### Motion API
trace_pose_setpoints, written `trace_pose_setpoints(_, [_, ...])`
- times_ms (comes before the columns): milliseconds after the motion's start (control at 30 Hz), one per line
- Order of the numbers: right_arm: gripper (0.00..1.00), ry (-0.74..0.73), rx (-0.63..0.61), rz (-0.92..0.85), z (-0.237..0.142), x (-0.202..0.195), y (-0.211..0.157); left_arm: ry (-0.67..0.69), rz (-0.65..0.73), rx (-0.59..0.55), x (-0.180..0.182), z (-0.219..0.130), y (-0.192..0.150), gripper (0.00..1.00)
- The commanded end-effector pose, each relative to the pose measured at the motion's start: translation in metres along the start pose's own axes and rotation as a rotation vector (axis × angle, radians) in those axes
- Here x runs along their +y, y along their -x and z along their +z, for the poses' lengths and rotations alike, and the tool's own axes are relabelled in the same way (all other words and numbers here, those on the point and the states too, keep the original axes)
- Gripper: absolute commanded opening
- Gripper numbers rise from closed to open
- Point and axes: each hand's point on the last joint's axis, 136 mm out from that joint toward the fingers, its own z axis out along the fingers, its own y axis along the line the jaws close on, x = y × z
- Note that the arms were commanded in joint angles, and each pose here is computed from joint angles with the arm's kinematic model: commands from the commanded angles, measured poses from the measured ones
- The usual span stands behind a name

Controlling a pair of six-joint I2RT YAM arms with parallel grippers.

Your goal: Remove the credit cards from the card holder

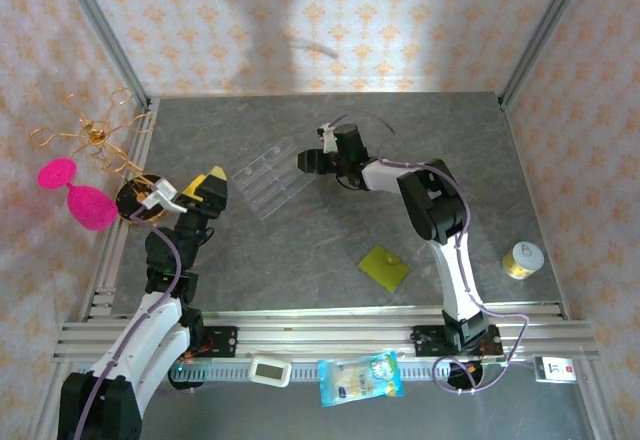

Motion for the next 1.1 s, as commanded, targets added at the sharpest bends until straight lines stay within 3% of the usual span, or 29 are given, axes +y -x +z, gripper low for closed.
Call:
trace_pose_setpoints(0, [0.53,-0.064,0.032,-0.005,0.005,-0.01,-0.011,-0.048,-0.007,-0.017,-0.015,0.001,0.009,0.99])
trace_pose_setpoints(167, [0.37,-0.104,0.022,0.006,0.001,-0.012,-0.018,-0.032,0.02,0.002,-0.013,0.001,0.006,0.99])
trace_pose_setpoints(467, [0.18,-0.224,-0.071,0.049,-0.028,-0.014,-0.017,-0.018,0.021,0.039,-0.011,0.004,-0.002,0.98])
trace_pose_setpoints(733, [0.13,-0.407,-0.131,0.077,-0.073,-0.018,-0.023,-0.029,0.006,0.091,-0.014,0.009,-0.018,0.96])
trace_pose_setpoints(1067, [0.1,-0.655,-0.202,0.127,-0.163,-0.035,-0.061,-0.05,-0.002,0.133,-0.018,0.008,-0.036,0.96])
